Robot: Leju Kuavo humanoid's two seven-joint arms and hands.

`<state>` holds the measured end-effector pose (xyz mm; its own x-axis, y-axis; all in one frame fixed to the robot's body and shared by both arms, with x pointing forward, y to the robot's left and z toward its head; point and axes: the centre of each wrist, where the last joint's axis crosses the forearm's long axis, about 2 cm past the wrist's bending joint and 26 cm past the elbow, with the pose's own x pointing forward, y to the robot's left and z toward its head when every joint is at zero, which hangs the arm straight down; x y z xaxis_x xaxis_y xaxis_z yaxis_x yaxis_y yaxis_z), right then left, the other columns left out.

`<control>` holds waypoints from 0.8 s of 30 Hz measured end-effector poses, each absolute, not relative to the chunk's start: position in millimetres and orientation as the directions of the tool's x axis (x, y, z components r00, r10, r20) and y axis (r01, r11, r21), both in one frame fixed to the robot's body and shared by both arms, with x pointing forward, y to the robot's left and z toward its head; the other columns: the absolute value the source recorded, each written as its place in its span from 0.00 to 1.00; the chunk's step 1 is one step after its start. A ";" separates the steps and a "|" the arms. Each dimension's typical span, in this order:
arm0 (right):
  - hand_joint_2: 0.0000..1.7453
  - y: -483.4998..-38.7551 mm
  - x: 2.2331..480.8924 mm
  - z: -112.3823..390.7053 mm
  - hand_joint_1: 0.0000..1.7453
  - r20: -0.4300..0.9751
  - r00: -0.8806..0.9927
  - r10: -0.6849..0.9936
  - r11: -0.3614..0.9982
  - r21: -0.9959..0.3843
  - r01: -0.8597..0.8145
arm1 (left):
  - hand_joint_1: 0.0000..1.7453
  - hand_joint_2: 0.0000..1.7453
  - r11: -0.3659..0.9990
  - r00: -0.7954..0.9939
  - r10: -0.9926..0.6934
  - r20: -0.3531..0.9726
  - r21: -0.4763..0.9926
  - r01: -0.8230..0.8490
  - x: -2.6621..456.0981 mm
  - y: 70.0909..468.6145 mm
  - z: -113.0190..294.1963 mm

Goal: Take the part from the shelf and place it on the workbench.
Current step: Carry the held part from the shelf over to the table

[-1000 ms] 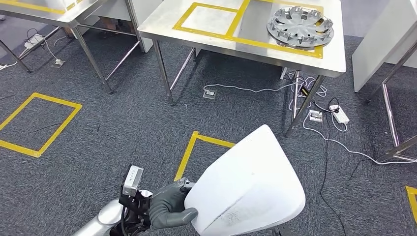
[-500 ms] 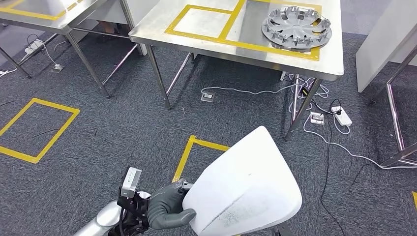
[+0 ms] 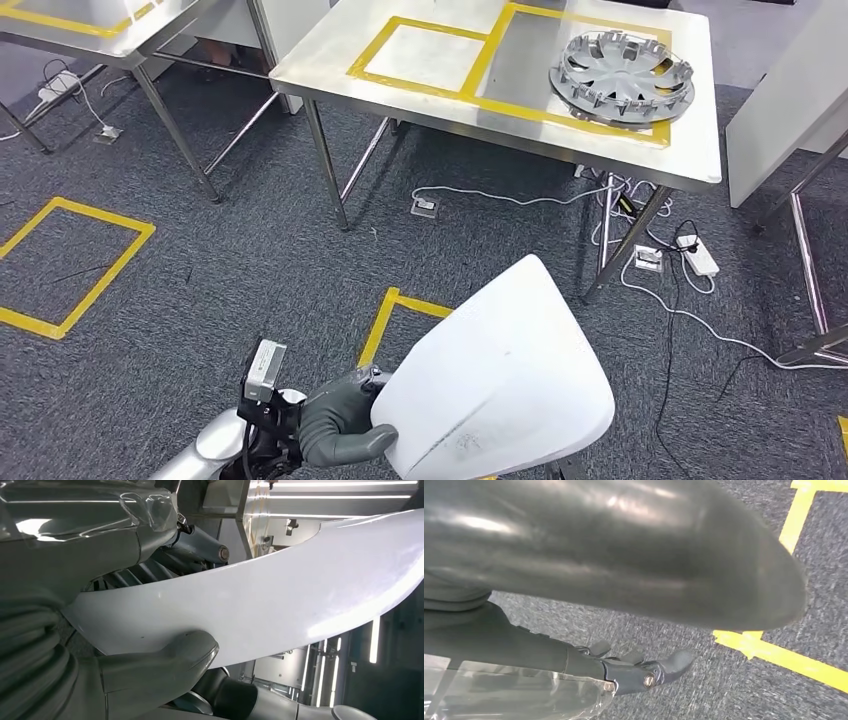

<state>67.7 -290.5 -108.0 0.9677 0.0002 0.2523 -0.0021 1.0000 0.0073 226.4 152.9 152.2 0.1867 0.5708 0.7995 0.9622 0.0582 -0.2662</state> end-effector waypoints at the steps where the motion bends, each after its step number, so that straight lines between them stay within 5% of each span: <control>1: 0.00 -291.3 66.6 -108.2 0.00 0.250 0.968 0.000 1.000 0.006 -0.002 | 1.00 1.00 0.058 0.187 0.571 0.799 -0.267 0.962 226.3 152.8 152.1; 24: 0.00 -288.2 68.0 -107.9 0.00 0.257 0.967 -0.004 1.000 0.009 0.001 | 1.00 1.00 0.055 0.188 0.565 0.803 -0.264 0.963 228.8 152.7 152.0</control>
<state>68.0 -288.2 -107.9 0.9665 -0.0036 0.2566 0.0013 1.0000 0.0092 228.8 152.7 152.0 0.1878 0.5651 0.8034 0.9631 0.0548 -0.2637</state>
